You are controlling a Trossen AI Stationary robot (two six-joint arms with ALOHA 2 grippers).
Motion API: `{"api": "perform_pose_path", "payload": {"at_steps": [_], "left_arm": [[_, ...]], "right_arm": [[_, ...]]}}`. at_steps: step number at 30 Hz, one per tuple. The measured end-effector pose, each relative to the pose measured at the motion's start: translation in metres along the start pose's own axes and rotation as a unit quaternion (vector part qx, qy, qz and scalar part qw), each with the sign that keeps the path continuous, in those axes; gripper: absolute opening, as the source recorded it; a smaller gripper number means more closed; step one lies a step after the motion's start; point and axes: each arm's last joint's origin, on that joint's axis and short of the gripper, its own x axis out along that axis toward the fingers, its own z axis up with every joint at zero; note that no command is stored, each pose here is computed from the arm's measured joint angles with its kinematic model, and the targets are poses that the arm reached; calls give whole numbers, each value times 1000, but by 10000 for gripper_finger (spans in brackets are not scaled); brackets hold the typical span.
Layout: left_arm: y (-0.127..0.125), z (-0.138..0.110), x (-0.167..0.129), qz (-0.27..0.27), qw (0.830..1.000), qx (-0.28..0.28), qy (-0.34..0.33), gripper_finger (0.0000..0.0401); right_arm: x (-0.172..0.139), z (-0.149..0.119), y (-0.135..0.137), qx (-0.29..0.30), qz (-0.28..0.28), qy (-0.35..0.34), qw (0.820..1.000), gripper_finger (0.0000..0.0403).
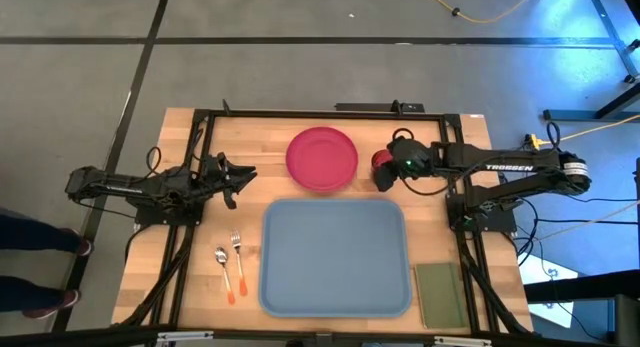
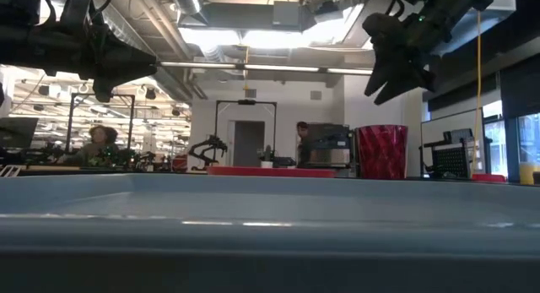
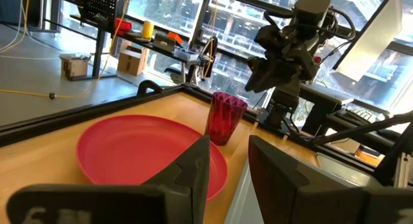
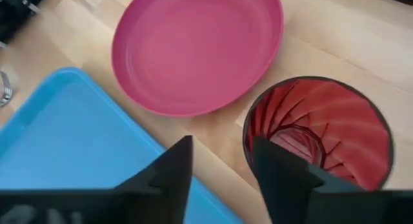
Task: Pick and place plate/cup/fork/spoon on tray
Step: Put the pink cup on the blue tray
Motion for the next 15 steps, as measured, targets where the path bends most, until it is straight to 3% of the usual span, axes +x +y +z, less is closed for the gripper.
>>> {"api": "perform_pose_path", "payload": {"at_steps": [5, 10, 15], "left_arm": [[0, 0, 0, 0, 1000, 0, 0, 99], [0, 0, 0, 0, 1000, 0, 0, 99], [0, 0, 0, 0, 1000, 0, 1, 99]], "right_arm": [[22, 0, 1, 2, -17, 24, 1000, 211], [25, 8, -4, 12, -58, 53, 997, 215], [21, 19, 0, -1, -59, 39, 997, 216]]}}
